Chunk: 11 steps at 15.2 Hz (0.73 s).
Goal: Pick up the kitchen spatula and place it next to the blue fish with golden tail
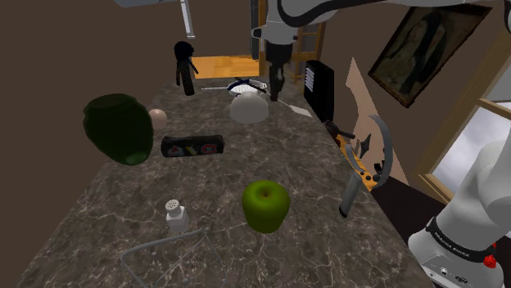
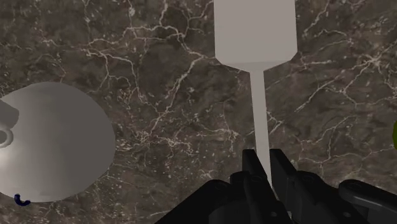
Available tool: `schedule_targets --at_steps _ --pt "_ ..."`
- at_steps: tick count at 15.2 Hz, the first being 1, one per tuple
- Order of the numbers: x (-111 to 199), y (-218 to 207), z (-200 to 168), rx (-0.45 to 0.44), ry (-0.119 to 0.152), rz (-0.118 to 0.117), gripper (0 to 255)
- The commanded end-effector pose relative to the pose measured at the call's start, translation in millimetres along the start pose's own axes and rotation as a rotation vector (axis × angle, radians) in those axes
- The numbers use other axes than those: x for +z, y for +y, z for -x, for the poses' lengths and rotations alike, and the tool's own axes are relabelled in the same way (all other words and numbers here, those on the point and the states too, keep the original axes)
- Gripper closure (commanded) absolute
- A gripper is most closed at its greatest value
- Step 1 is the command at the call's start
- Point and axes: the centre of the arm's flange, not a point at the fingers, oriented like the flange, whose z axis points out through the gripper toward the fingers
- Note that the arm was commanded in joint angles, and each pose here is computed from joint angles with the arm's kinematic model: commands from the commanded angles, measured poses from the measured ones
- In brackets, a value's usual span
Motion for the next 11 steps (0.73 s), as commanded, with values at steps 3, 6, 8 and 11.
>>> schedule_targets --at_steps 3,6,8,11 --pt "-20.9 0.9 -0.8 0.0 0.0 0.0 255" --pt "-29.9 -12.3 -2.0 0.0 0.0 0.0 255" --pt "-29.9 -38.7 -3.1 0.0 0.0 0.0 255" --pt "-29.8 -78.3 -4.8 0.0 0.0 0.0 255"
